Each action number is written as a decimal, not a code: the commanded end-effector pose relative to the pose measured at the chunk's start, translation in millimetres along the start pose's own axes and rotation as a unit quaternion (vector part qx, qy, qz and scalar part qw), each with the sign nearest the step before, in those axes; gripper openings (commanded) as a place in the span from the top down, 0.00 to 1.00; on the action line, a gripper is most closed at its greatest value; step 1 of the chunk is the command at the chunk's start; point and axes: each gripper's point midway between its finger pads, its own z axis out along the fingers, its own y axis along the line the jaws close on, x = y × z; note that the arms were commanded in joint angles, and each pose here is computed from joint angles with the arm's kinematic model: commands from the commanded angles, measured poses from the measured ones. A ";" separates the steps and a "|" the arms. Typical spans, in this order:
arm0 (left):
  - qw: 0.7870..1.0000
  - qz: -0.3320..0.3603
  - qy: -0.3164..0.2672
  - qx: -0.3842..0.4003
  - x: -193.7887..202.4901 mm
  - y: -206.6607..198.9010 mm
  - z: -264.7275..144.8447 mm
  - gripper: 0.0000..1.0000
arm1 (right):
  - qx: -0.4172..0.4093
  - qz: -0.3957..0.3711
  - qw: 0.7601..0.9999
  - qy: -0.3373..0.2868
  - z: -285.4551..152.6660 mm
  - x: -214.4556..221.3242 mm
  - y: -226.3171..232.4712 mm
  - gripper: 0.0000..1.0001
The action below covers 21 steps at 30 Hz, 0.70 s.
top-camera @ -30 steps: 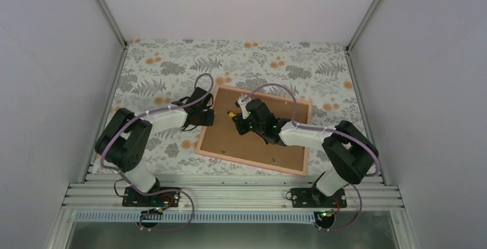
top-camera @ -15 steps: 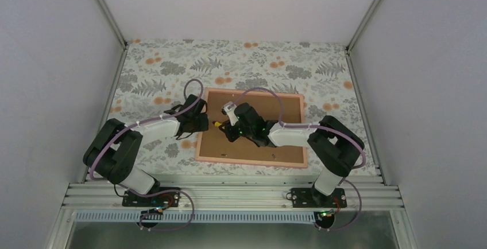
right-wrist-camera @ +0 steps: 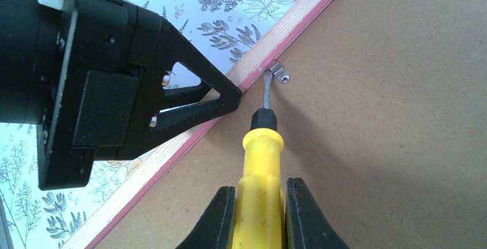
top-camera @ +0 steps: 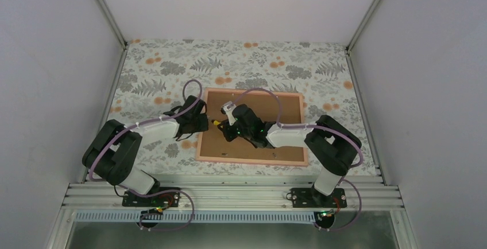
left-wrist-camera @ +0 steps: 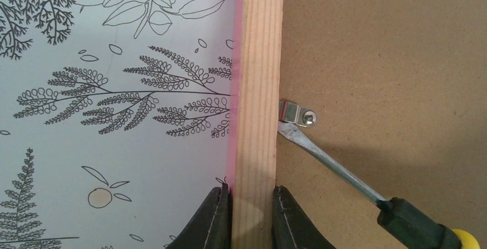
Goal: Take the photo out of the frame
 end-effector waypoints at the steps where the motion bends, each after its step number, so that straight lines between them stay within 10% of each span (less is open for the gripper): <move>1: 0.999 -0.034 0.019 0.012 15.2 0.8 1.6 0.94 | 0.057 0.034 0.997 -0.038 -3.9 -8.6 -22.1 0.96; 21: 0.989 -0.137 0.019 0.057 32.9 -1.6 2.8 0.94 | 0.072 0.096 0.988 -0.093 -12.7 -25.5 -8.0 0.96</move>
